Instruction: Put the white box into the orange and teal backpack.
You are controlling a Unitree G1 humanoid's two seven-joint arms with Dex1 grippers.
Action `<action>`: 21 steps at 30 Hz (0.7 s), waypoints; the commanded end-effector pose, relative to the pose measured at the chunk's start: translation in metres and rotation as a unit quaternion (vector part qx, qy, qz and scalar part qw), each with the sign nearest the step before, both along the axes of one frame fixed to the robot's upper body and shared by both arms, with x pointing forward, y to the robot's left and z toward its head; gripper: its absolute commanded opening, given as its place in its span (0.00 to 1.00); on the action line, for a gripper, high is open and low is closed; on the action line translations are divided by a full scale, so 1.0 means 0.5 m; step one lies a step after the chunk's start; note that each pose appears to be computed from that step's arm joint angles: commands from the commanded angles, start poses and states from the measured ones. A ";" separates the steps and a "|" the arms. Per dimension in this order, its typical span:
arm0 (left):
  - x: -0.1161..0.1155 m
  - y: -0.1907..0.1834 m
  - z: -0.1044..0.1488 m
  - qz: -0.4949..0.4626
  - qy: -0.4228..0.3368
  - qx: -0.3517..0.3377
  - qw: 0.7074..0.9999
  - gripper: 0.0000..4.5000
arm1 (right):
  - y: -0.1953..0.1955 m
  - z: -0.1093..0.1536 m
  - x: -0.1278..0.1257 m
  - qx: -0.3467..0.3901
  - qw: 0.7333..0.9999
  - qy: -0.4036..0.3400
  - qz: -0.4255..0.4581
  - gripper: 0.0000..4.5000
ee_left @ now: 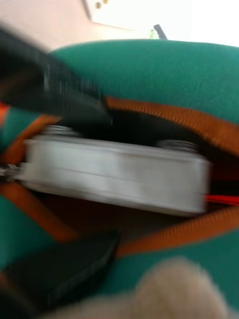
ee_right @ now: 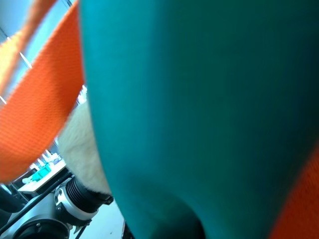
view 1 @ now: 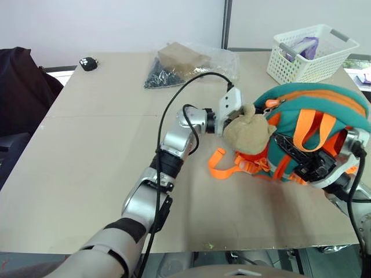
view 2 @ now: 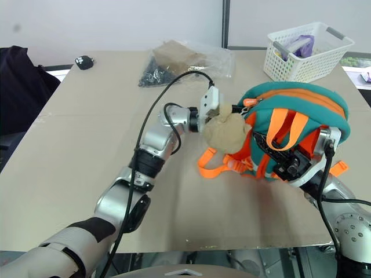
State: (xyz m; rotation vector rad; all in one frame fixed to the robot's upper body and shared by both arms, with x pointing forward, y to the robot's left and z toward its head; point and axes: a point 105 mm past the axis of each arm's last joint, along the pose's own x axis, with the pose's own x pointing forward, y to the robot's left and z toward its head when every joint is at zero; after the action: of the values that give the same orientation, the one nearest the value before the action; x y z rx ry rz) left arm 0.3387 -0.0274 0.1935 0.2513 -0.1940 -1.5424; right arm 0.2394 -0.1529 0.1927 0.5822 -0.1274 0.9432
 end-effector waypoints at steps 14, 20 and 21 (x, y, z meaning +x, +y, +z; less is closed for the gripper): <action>-0.117 0.187 0.105 0.026 0.118 -0.066 0.990 0.99 | 0.004 0.008 0.007 -0.001 1.000 -0.018 0.002 0.00; -0.124 0.139 0.099 0.014 0.135 -0.065 0.989 0.99 | 0.006 0.008 0.009 0.000 1.000 -0.022 0.002 0.00; -0.116 0.135 0.088 0.024 0.131 -0.052 0.990 0.99 | 0.006 0.008 0.009 -0.001 1.000 -0.022 0.001 0.00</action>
State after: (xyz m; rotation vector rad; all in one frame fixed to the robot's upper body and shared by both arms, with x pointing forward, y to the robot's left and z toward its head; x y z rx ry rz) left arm 0.2796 0.0434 0.2339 -0.0740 -0.0435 -1.5019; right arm 0.2457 -0.1520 0.1924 0.5720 -0.1435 0.9435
